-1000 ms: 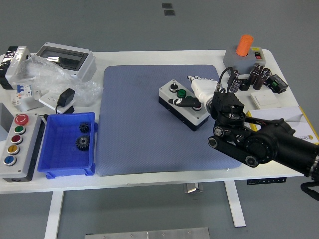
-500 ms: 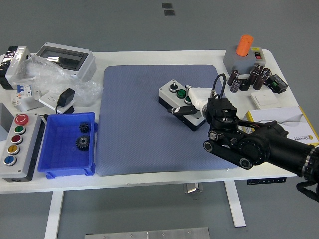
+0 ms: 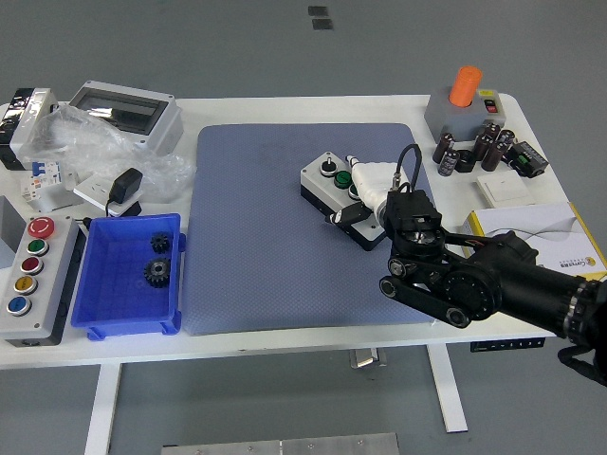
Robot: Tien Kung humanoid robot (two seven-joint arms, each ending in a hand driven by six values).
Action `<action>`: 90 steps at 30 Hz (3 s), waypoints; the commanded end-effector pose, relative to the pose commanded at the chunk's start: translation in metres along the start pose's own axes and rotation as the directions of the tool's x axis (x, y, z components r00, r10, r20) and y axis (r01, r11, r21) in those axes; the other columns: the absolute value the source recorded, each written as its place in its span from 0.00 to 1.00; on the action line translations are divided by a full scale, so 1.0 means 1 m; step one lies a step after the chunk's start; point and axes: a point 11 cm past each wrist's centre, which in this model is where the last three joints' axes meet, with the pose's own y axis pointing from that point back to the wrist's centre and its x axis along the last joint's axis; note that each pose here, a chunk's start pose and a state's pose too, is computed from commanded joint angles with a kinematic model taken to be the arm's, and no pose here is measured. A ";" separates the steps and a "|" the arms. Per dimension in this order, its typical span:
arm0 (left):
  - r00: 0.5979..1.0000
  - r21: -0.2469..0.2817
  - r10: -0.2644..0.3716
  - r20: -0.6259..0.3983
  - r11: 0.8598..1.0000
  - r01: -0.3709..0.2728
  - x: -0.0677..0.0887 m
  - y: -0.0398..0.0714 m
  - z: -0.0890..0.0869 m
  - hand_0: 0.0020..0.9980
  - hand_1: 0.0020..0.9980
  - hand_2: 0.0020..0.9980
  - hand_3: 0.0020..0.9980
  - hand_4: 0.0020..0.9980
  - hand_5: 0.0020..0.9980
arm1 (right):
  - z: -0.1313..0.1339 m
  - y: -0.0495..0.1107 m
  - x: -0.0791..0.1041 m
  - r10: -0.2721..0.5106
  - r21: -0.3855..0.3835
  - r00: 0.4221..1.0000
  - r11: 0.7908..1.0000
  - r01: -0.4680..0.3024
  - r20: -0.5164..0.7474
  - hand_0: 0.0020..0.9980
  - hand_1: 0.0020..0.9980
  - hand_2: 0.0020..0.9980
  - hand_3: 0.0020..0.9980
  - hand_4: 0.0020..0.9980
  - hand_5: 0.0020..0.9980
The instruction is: Pick up the button,place it on the desk,press the button,press the button
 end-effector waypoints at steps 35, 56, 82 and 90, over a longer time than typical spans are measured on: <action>1.000 -0.012 -0.008 0.006 1.000 0.008 -0.002 0.000 -0.001 0.64 0.64 0.59 0.57 0.45 0.00 | -0.005 0.004 -0.009 0.028 0.026 0.999 0.999 -0.027 -0.039 0.17 0.37 0.34 0.33 0.61 0.26; 1.000 -0.011 -0.005 -0.001 1.000 0.005 -0.002 0.001 -0.007 0.64 0.64 0.59 0.57 0.46 0.00 | -0.035 0.026 0.014 0.158 0.250 0.987 0.957 -0.147 -0.028 0.23 0.34 0.28 0.24 0.44 0.07; 1.000 -0.010 -0.003 -0.005 1.000 0.003 -0.002 0.001 -0.009 0.64 0.64 0.59 0.57 0.46 0.00 | -0.061 0.051 -0.012 0.248 0.619 0.944 0.783 -0.062 -0.219 0.27 0.36 0.28 0.25 0.43 0.07; 1.000 -0.012 -0.005 -0.006 1.000 0.005 -0.003 0.001 -0.008 0.64 0.64 0.59 0.57 0.46 0.00 | -0.058 0.049 -0.011 0.237 0.610 0.946 0.790 -0.056 -0.220 0.32 0.40 0.30 0.26 0.39 0.06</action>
